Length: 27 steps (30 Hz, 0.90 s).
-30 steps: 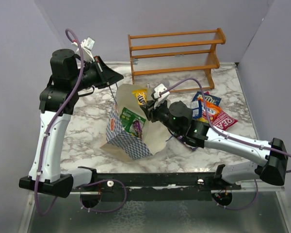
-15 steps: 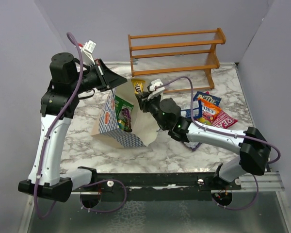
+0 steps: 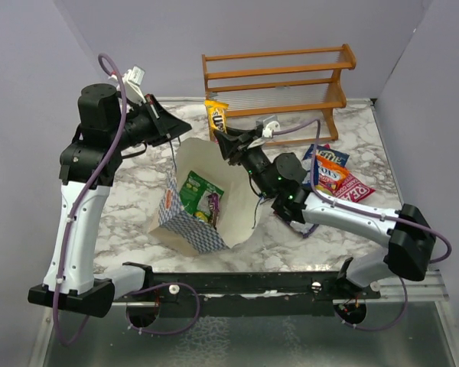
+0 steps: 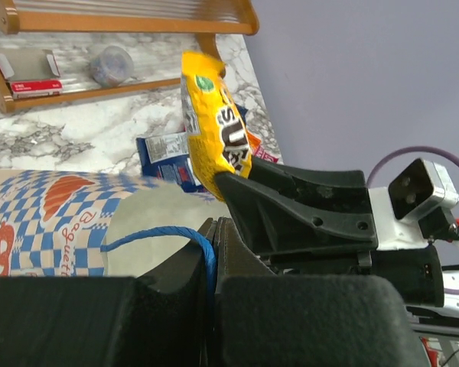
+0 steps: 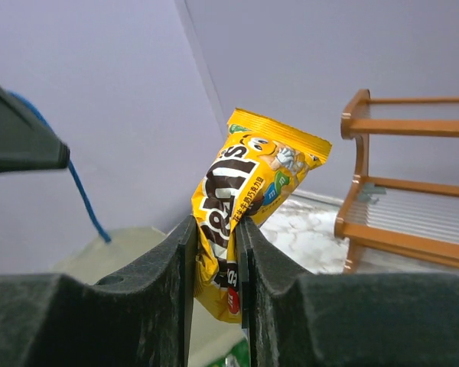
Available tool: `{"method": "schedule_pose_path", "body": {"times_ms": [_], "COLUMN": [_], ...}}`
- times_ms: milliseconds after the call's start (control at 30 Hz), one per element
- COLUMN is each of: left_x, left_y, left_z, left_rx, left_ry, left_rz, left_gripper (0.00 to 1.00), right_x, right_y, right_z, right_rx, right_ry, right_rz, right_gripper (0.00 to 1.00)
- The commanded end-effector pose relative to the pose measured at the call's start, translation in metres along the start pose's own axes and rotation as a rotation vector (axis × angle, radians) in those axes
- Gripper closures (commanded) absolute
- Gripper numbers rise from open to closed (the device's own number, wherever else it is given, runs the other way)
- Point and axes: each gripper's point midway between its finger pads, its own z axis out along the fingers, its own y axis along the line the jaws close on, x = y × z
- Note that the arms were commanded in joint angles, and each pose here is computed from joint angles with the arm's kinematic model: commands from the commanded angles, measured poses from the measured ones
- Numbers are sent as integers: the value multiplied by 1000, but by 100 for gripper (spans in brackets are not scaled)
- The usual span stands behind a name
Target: Take the snacks out of the paper bag
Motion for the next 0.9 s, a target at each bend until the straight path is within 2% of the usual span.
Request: {"method": "schedule_pose_path", "body": {"times_ms": [0, 200, 300, 367, 633, 867], "left_x": [-1, 3, 3, -1, -29, -49], "left_y": [-24, -40, -33, -19, 21, 26], "left_z": [-6, -9, -8, -7, -21, -30], "left_rx": [120, 211, 171, 84, -222, -308], "left_ry": [0, 40, 43, 17, -76, -85], "left_rz": [36, 62, 70, 70, 151, 289], "left_gripper": [100, 100, 100, 100, 100, 100], "right_x": [-27, -34, -46, -59, -86, -54], "right_y": [8, -7, -11, -14, -63, -120], "right_z": [32, 77, 88, 90, 66, 14], "right_rx": [-15, 46, 64, 82, 171, 214], "right_ry": [-141, -210, -215, -209, -57, 182], "right_rz": [58, 14, -2, -24, -134, -225], "right_gripper": [76, 76, 76, 76, 76, 75]}}
